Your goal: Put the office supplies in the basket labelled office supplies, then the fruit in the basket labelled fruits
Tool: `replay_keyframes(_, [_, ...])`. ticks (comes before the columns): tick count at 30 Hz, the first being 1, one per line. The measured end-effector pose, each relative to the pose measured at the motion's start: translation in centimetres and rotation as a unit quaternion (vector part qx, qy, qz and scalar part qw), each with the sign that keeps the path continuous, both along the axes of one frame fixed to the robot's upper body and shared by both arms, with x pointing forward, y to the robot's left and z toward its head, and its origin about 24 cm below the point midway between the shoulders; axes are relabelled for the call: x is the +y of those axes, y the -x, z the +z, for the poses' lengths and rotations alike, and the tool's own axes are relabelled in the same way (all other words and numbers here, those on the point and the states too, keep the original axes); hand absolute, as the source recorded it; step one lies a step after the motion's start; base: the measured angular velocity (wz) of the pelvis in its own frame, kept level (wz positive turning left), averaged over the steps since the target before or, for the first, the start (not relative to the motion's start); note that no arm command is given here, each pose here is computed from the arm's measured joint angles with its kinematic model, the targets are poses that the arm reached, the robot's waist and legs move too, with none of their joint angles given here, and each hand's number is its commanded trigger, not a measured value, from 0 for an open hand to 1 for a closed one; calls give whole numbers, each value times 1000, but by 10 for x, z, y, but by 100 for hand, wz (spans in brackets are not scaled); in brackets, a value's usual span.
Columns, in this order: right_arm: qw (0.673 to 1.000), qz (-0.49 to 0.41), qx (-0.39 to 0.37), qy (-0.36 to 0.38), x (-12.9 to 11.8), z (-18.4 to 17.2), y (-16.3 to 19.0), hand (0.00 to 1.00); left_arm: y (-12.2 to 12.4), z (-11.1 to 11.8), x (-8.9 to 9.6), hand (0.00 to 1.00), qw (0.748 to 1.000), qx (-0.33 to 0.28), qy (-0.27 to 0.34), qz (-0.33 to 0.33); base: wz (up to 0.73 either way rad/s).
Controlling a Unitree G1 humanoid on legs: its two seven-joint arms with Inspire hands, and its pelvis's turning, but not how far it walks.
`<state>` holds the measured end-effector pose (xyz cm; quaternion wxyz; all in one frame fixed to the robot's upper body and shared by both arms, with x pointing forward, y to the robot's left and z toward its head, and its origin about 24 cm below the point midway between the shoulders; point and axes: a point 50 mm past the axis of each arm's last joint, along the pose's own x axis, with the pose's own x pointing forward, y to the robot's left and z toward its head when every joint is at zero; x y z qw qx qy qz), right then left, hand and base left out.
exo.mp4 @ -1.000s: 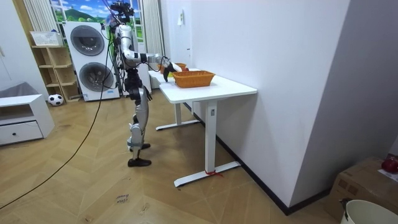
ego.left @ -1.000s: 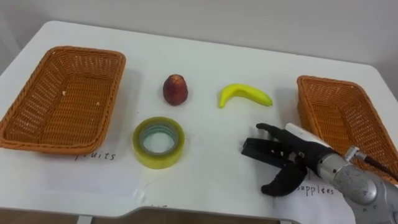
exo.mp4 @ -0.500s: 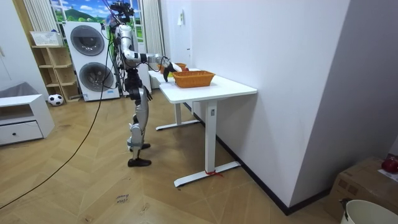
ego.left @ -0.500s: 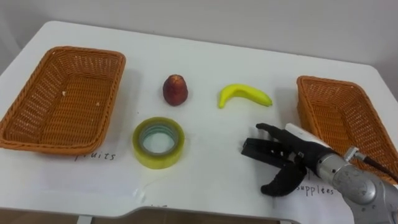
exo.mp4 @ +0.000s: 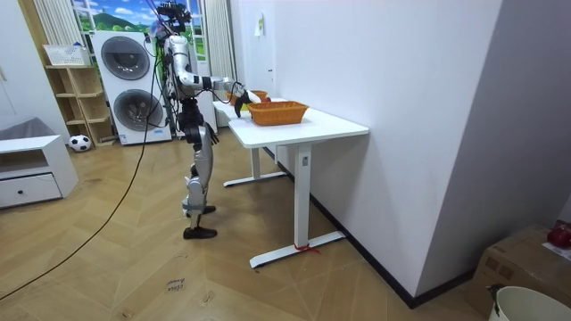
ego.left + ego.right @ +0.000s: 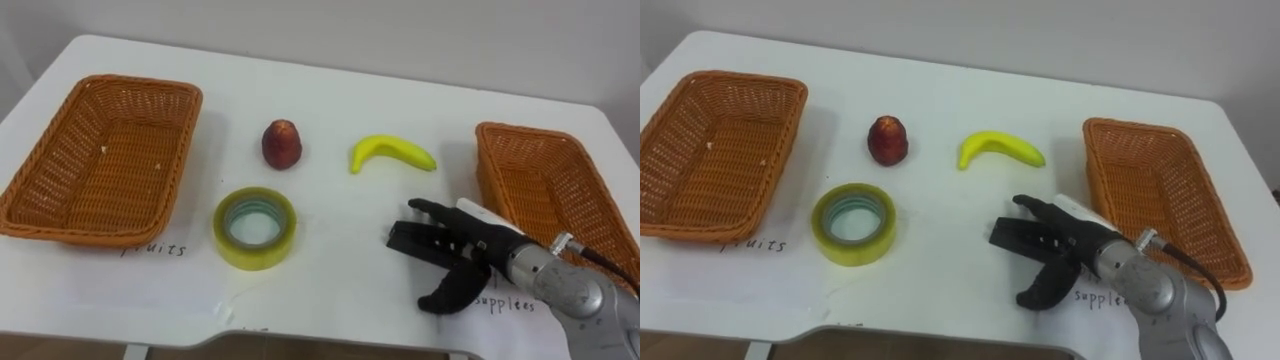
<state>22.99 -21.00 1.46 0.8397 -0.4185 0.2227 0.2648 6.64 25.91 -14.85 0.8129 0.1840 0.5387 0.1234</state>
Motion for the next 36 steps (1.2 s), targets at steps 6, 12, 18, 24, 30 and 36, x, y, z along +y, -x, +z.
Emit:
replay_keyframes(6, [1000,-2,-2,4,0,-1,-2,100,-1,0,0,0,1000,-1,0,-2,0])
replay_keyframes(12, [999,-17,-28,21,-3,5,-14,100,-1,0,0,0,1000,-1,-2,-5,3])
replay_keyframes(18, [999,-24,-27,23,-3,2,-15,100,-2,1,1,0,1000,-1,-3,-5,8])
replay_keyframes(24, [999,-29,-31,11,0,1,-17,100,-9,2,0,0,1000,-9,-5,-12,0])
replay_keyframes(30, [999,-32,-32,9,0,0,-17,100,-15,4,0,0,1000,-20,-5,-15,0])
replay_keyframes(36, [999,-32,-33,6,1,1,-17,100,-15,4,0,0,1000,-19,-6,-16,0])
